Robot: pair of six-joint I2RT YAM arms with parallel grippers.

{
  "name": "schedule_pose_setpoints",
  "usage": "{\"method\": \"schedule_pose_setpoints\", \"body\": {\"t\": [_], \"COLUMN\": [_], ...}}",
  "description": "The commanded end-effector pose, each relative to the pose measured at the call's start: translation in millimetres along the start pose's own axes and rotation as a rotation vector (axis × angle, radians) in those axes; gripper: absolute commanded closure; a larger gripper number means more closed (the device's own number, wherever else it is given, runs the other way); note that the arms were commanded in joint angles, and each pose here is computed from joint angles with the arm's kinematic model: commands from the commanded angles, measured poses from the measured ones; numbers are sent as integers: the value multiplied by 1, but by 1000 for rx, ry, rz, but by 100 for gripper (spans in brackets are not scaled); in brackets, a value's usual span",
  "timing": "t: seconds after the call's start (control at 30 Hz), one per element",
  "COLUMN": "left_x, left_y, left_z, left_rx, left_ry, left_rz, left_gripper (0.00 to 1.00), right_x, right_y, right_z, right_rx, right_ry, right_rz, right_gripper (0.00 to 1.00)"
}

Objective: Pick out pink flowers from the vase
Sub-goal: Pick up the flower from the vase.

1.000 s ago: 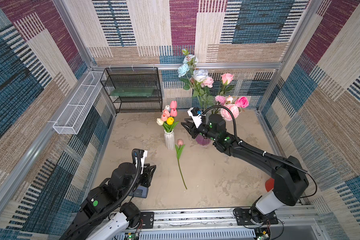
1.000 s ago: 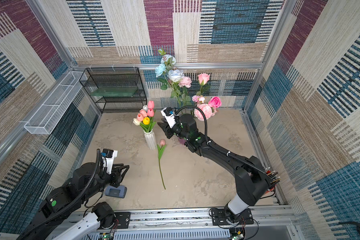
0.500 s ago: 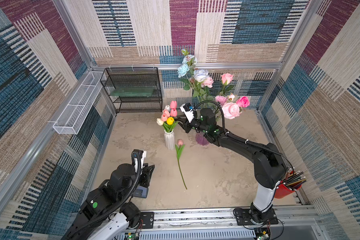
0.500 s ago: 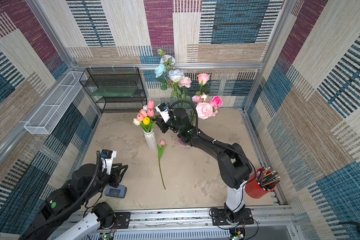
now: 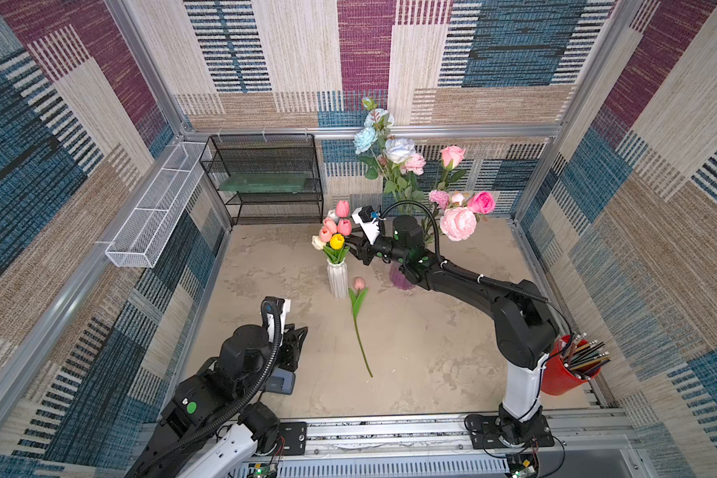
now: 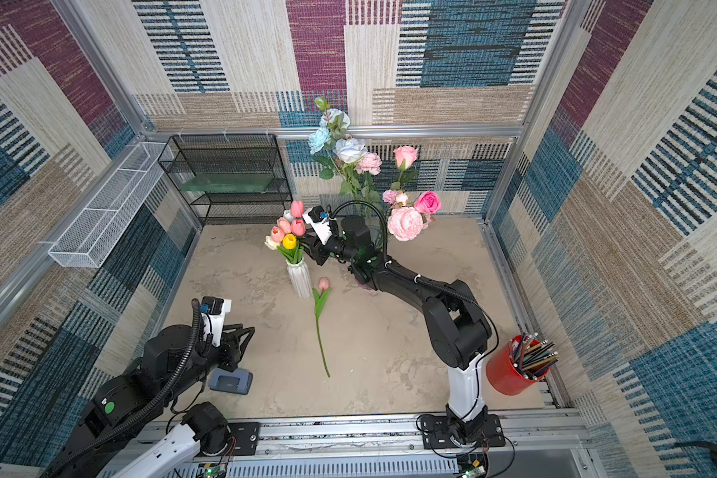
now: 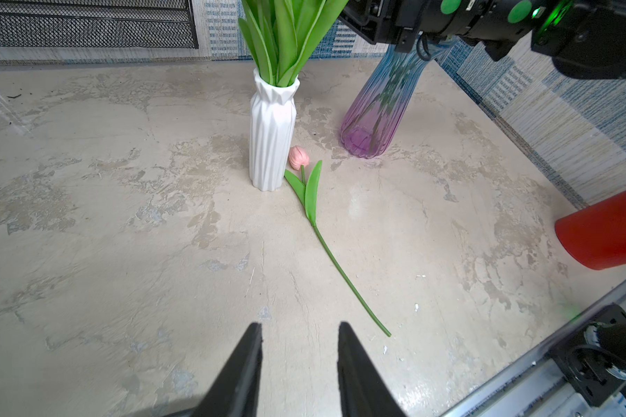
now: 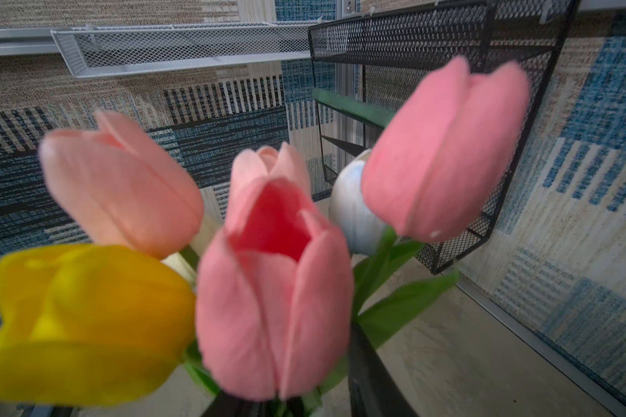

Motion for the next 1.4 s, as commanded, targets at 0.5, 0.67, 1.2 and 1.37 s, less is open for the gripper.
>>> {"method": "schedule_pose_setpoints", "body": {"t": [0.5,0.67,1.2,1.37], "left_x": [3,3,4,3], "left_y": [-4,-4,-4,-5], "left_z": [0,0,-1,-5], "left_rx": [3,1,9,25], "left_ry": [11,9,23,63], "left_rz": [-28,-28,-33,-44], "left_gripper": [63,63,62,59], "right_x": [-24,-32,-64,-85], "right_y": [-25,-37,-111,-140], "right_z": [16,21,52,77], "right_rx": [-41,-58,-123,-172], "right_ry": [-30,-20,-57,-87], "right_rz": [-69,-85,-148,-191], "right_gripper": [91,91,91,92]}}
Point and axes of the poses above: each gripper's point midway between its finger pads, its own x axis out along the fingers, its own z axis along the line the jaws close on, y = z × x, the point moved 7 cm from there along -x, back along the fingers, and after that the axes turned 15 degrees about x, right-handed, at the moved point
